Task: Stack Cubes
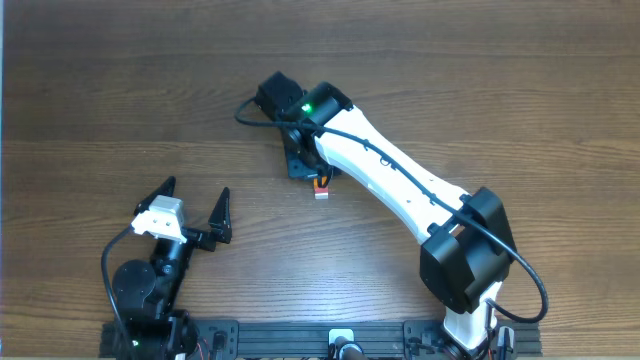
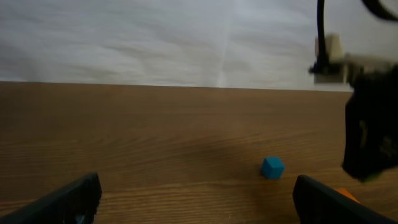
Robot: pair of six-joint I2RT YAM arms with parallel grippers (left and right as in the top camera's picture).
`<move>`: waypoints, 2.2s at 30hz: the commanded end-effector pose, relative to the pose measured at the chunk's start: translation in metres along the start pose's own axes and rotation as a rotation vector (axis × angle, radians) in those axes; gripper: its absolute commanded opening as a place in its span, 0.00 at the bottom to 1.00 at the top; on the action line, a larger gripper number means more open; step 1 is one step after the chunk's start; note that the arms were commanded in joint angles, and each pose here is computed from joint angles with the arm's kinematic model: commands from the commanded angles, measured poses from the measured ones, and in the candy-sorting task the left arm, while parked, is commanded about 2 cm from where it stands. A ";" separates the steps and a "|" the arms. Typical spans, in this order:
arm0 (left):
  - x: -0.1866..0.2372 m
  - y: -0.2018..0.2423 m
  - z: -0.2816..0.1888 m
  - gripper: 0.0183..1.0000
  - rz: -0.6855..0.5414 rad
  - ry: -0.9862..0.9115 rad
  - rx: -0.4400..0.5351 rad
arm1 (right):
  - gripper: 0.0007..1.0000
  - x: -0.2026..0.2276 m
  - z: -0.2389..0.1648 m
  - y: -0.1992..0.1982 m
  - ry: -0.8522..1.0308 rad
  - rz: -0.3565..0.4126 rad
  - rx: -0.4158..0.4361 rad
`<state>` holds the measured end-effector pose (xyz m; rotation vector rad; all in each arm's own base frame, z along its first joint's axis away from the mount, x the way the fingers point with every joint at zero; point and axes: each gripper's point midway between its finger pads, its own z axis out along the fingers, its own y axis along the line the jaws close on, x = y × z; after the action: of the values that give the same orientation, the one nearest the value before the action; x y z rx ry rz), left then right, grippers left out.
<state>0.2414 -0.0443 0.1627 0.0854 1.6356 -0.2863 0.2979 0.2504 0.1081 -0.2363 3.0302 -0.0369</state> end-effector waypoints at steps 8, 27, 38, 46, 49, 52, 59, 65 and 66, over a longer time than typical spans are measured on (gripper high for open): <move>0.001 -0.001 0.000 1.00 0.019 -0.003 0.007 | 0.01 0.006 0.010 0.002 0.004 0.019 -0.035; 0.001 -0.001 0.000 1.00 0.019 -0.003 0.008 | 0.01 0.004 0.023 0.009 0.021 0.017 -0.047; 0.001 -0.001 0.000 1.00 0.019 -0.003 0.008 | 0.01 0.004 0.029 0.006 0.034 0.025 -0.037; 0.001 -0.001 0.000 1.00 0.019 -0.003 0.008 | 0.01 0.004 0.033 0.003 0.044 0.030 -0.031; 0.001 -0.001 0.000 1.00 0.019 -0.003 0.007 | 0.01 0.005 0.037 0.001 0.053 0.034 -0.025; 0.001 -0.001 0.000 1.00 0.019 -0.003 0.008 | 0.01 0.007 0.039 0.000 0.058 0.034 -0.022; 0.001 -0.001 0.000 1.00 0.019 -0.003 0.007 | 0.01 0.006 0.041 -0.002 0.058 0.041 -0.022; 0.001 -0.001 0.000 1.00 0.019 -0.003 0.007 | 0.01 0.005 0.041 -0.002 0.055 0.041 -0.023; 0.001 -0.001 0.000 1.00 0.019 -0.003 0.007 | 0.01 0.005 0.041 -0.002 0.055 0.041 -0.023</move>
<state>0.2414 -0.0443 0.1627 0.0854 1.6356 -0.2863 0.2991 0.2518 0.0761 -0.2047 3.0668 0.0167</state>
